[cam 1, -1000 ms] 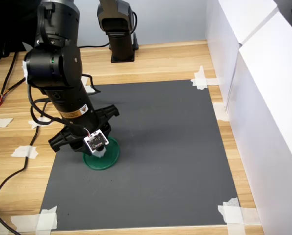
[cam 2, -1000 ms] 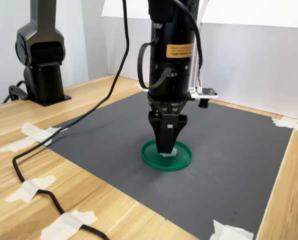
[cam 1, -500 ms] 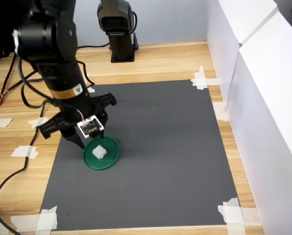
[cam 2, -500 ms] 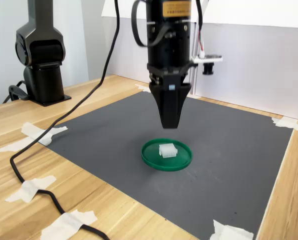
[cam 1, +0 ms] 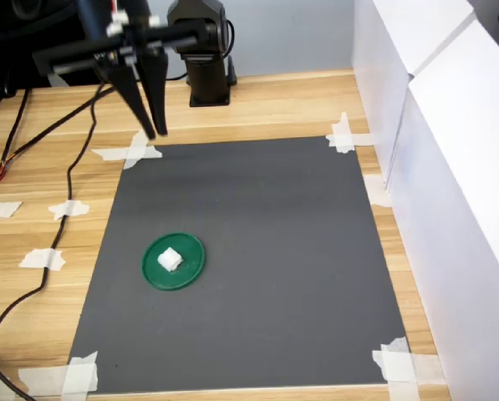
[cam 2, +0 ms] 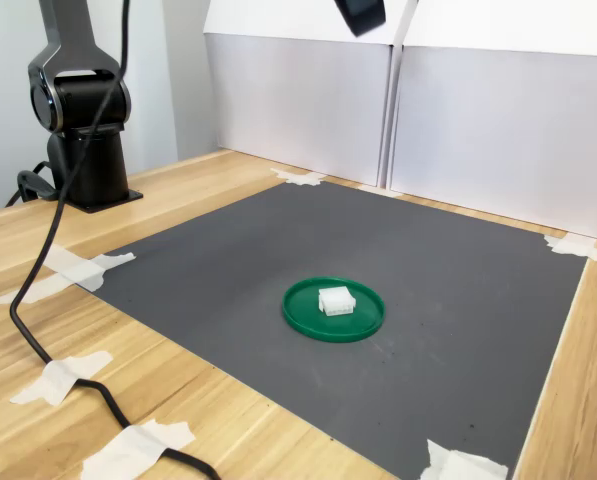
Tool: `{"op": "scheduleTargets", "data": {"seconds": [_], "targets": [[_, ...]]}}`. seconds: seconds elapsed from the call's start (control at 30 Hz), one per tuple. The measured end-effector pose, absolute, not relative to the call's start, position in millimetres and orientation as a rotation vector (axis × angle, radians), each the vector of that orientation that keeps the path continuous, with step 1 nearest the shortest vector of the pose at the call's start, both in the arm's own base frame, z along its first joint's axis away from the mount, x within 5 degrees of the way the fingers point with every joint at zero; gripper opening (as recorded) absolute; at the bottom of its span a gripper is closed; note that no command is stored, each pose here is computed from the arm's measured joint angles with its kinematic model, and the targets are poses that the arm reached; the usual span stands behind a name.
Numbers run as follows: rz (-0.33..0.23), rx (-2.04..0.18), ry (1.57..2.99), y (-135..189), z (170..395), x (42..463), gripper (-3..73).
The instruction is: Grasp a white terminal and put it on the green lid.
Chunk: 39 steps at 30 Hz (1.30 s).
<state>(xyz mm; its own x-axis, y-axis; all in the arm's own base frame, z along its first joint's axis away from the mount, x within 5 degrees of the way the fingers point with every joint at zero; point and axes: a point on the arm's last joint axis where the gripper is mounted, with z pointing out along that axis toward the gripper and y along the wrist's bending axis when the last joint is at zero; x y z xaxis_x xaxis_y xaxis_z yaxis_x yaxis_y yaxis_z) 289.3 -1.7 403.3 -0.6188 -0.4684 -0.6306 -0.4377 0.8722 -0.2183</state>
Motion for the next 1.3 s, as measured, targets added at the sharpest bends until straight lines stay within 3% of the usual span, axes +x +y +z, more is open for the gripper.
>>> {"op": "scheduleTargets", "data": {"seconds": [0.17, 0.33, 0.63, 0.8, 1.03, 1.3], "targets": [[-0.054, -0.581, 2.255, 1.7, 415.4, 245.1, -1.4], [-0.075, -0.523, 2.189, 3.9, 397.8, 191.5, -1.6], [-0.197, -0.404, 1.839, 5.5, 371.6, 100.1, -1.6], [-0.198, -0.319, 1.686, 6.5, 359.4, 70.5, -1.6], [-0.242, -0.189, 1.741, 0.4, 314.9, 63.4, -1.6], [-0.198, -0.168, 1.819, 2.7, 252.0, 55.9, -1.6]]}}
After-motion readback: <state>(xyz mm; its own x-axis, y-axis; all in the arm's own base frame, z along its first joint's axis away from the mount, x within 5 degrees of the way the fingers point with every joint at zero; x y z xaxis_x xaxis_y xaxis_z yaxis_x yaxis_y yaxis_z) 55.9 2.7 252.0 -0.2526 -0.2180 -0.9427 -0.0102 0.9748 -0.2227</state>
